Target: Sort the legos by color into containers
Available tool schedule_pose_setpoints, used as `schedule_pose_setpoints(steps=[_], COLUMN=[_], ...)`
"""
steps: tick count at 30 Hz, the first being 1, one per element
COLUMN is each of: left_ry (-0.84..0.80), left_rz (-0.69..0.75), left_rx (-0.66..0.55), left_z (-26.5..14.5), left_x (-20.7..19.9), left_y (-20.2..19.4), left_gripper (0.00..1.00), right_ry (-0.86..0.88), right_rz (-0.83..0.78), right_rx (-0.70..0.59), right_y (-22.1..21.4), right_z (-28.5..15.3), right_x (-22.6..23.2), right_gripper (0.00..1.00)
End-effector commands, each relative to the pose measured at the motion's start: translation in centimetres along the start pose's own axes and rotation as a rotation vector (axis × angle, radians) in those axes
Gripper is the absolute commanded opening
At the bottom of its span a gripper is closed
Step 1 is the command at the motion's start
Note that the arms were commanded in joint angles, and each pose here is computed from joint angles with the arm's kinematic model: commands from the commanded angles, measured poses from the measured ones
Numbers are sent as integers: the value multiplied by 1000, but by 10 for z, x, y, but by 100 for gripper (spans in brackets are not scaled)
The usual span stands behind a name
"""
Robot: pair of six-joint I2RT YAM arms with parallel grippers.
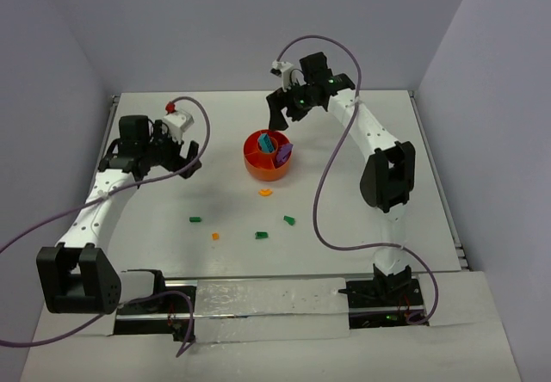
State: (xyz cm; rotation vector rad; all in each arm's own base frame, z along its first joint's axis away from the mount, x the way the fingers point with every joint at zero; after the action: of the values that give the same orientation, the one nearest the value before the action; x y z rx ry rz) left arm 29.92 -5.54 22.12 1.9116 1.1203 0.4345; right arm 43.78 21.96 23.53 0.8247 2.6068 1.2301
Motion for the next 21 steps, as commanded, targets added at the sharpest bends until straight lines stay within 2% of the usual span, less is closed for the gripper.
schedule_pose_setpoints(steps=[1, 4, 10, 13, 21], left_ry=[-122, -113, -130, -162, -320], left_rz=[221, 280, 295, 314, 432], left_rx=[154, 204, 309, 334, 442], left_z=[-25, -29, -16, -6, 10], left_x=[-16, -16, -10, -9, -11], left_y=[-42, -62, -98, -103, -128], left_gripper=[97, 95, 78, 74, 73], right_ry=[-53, -100, -203, -235, -284], right_rz=[71, 121, 156, 168, 172], right_rx=[-115, -109, -79, -69, -41], right_y=[24, 15, -8, -16, -29], right_z=[-52, -63, -91, -100, -110], right_x=[-7, -23, -48, -56, -67], right_gripper=[100, 100, 100, 100, 100])
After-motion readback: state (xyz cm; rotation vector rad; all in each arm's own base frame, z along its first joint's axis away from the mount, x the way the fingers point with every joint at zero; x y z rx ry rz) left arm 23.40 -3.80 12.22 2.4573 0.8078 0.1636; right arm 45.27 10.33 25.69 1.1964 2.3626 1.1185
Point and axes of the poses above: each gripper's point midway between its finger pads, its own z axis out along the fingers, its own x axis along the line the jaws close on, y = z × x, the point moved 7 cm from there along -z, back along the fingers, and after that the axes turned 9 degrees about -z, right-handed, at the moved point
